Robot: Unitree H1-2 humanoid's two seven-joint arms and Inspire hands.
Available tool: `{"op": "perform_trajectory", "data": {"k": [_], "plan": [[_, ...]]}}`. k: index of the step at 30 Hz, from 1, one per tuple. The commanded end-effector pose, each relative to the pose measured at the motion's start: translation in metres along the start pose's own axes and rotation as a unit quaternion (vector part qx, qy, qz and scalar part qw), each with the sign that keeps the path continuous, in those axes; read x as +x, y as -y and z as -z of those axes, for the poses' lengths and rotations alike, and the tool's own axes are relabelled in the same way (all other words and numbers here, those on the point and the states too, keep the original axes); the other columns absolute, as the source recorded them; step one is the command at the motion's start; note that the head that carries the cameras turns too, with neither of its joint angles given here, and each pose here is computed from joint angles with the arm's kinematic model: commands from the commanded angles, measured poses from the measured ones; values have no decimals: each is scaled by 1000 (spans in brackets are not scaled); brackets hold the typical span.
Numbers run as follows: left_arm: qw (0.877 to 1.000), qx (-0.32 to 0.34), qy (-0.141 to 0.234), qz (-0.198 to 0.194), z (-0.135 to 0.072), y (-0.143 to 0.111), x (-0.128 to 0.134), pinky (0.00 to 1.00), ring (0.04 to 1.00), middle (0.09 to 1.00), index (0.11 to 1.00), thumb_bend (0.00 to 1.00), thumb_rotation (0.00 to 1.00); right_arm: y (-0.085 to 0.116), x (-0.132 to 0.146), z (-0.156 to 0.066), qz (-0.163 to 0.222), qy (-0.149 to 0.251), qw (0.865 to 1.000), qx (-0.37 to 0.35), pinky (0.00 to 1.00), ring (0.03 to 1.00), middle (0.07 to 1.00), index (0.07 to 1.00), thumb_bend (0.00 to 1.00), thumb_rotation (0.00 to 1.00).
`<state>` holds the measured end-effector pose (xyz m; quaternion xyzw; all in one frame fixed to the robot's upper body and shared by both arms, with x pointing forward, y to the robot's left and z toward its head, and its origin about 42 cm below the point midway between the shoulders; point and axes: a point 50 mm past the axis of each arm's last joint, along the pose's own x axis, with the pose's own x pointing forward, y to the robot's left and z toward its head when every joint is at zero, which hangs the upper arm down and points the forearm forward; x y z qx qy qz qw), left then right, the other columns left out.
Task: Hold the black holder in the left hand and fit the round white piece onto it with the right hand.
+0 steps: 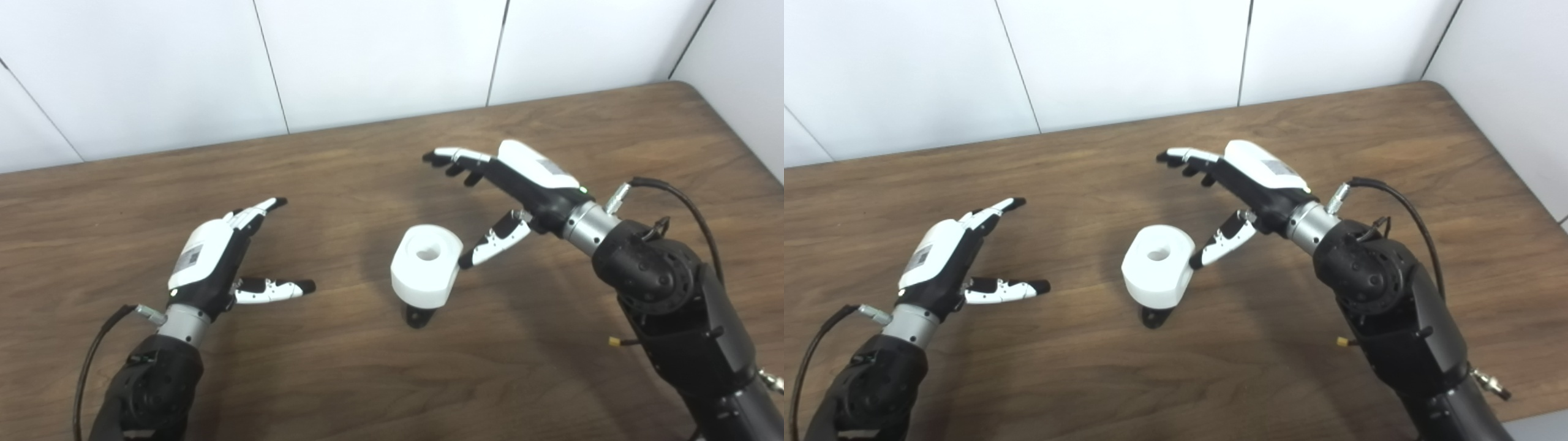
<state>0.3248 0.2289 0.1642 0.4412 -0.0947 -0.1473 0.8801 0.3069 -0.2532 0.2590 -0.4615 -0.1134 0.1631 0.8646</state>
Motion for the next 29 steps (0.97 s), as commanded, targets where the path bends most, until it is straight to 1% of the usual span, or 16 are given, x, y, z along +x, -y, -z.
{"op": "perform_trajectory", "data": {"k": [1,2,4,5,7,8,11,14,15,18,20,23,24,25,28,29], "plan": [[999,-3,17,-30,-4,-13,8,869,926,917,916,1000,431,7,1,0,43,9,999,5,692,799,847,862,570,190],[999,-3,17,-33,-3,-13,8,864,926,916,915,1000,434,5,1,3,51,4,999,12,690,798,846,861,554,204],[999,-6,17,-37,-1,-14,9,860,930,917,924,999,489,3,1,7,65,-4,998,25,698,812,855,863,441,390],[999,-7,17,-38,1,-14,9,861,932,917,927,997,502,2,0,9,71,-8,997,31,699,814,856,862,420,435],[999,-12,17,-42,4,-16,9,873,935,927,936,964,548,1,0,12,78,-10,996,39,710,821,861,866,374,620],[999,-18,14,-45,6,-17,9,876,936,929,937,958,555,1,1,13,82,-12,996,41,711,821,861,866,367,650],[998,-43,5,-55,10,-19,10,820,925,942,933,944,529,3,2,15,90,-18,995,43,712,816,856,864,362,676],[996,-63,1,-66,13,-22,11,798,925,953,939,911,509,5,2,16,103,-20,993,48,698,806,849,859,345,653],[995,-67,0,-69,14,-23,11,801,929,956,942,898,513,6,2,17,109,-23,992,55,694,805,849,857,337,630],[994,-84,-1,-75,17,-24,12,813,938,968,954,839,593,4,3,18,133,-24,986,95,689,798,842,845,302,563],[993,-92,0,-76,18,-24,12,820,937,975,952,798,643,2,4,20,142,-25,984,104,698,802,842,843,274,601],[990,-116,1,-77,20,-24,13,812,920,983,938,776,709,0,4,21,154,-30,981,111,710,802,838,842,251,731],[989,-124,-2,-78,21,-23,13,801,910,979,948,770,752,-1,4,22,161,-34,979,124,720,808,836,835,258,736],[988,-131,-8,-79,21,-23,13,799,909,978,950,769,759,-2,4,23,167,-37,974,146,721,808,836,834,259,736],[985,-150,-25,-81,22,-21,14,775,885,962,971,798,855,-5,5,28,177,-39,961,210,715,834,858,848,273,783],[984,-156,-26,-83,21,-21,14,770,880,960,973,801,865,-7,4,30,181,-41,955,231,715,837,861,850,273,789]]}}
